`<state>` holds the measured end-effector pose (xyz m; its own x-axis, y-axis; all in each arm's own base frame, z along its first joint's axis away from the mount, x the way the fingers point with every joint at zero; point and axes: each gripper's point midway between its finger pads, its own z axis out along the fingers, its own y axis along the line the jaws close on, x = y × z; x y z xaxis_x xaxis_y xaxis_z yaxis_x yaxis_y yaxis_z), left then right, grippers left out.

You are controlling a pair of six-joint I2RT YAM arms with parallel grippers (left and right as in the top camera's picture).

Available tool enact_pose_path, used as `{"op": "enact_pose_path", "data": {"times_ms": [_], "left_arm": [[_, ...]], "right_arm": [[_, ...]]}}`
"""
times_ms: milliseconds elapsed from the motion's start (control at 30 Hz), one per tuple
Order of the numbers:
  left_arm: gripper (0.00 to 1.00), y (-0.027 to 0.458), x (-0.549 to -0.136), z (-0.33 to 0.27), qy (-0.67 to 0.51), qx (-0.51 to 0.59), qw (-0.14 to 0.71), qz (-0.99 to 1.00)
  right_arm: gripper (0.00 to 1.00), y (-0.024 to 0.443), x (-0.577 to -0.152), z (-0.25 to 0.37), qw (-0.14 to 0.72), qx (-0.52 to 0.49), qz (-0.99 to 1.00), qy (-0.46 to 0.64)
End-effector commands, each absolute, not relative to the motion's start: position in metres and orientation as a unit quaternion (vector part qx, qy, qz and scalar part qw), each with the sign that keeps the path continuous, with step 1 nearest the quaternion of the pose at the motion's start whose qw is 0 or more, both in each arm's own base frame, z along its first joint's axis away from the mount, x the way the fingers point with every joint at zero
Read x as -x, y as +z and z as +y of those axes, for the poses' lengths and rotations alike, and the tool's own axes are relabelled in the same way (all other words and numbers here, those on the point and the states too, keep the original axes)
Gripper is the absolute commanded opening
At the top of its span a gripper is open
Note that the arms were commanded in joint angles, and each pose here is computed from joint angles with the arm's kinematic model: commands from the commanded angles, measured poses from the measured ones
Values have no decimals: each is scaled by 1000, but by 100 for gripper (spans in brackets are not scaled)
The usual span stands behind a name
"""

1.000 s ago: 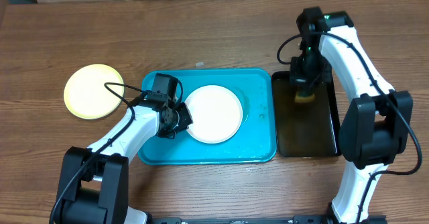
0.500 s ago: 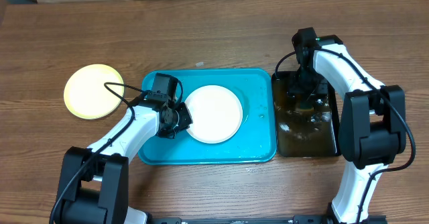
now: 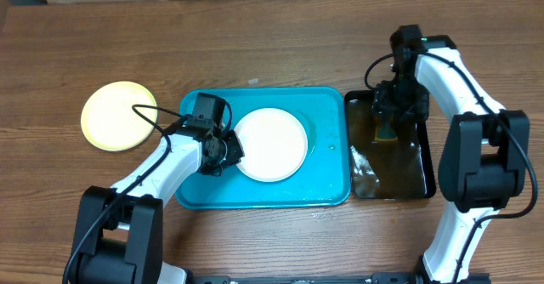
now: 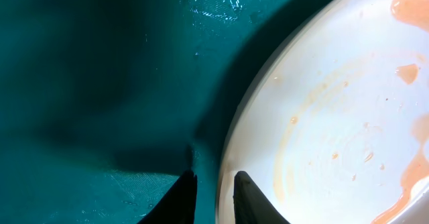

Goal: Clean dirty plates on tray and stack at the side
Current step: 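Return the sponge to the black tray and release it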

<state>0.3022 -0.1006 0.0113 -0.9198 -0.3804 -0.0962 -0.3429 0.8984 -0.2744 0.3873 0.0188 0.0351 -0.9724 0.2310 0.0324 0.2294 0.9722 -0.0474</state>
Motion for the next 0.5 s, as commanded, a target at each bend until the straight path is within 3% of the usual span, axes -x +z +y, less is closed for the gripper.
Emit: {"op": "enact_pose_path", "data": {"times_ms": [0, 233, 367, 467], "left_arm": [[22, 10, -303, -101, -122, 181, 75, 973], [22, 10, -303, -101, -122, 181, 75, 973], [22, 10, -304, -101, -122, 181, 75, 973], [23, 10, -304, -101, -120, 182, 75, 973]], "right_arm": [[73, 38, -384, 25, 15, 115, -993, 5], [73, 6, -379, 26, 5, 113, -994, 3], [59, 1, -382, 28, -5, 112, -994, -3], [76, 12, -380, 40, 10, 86, -995, -39]]}}
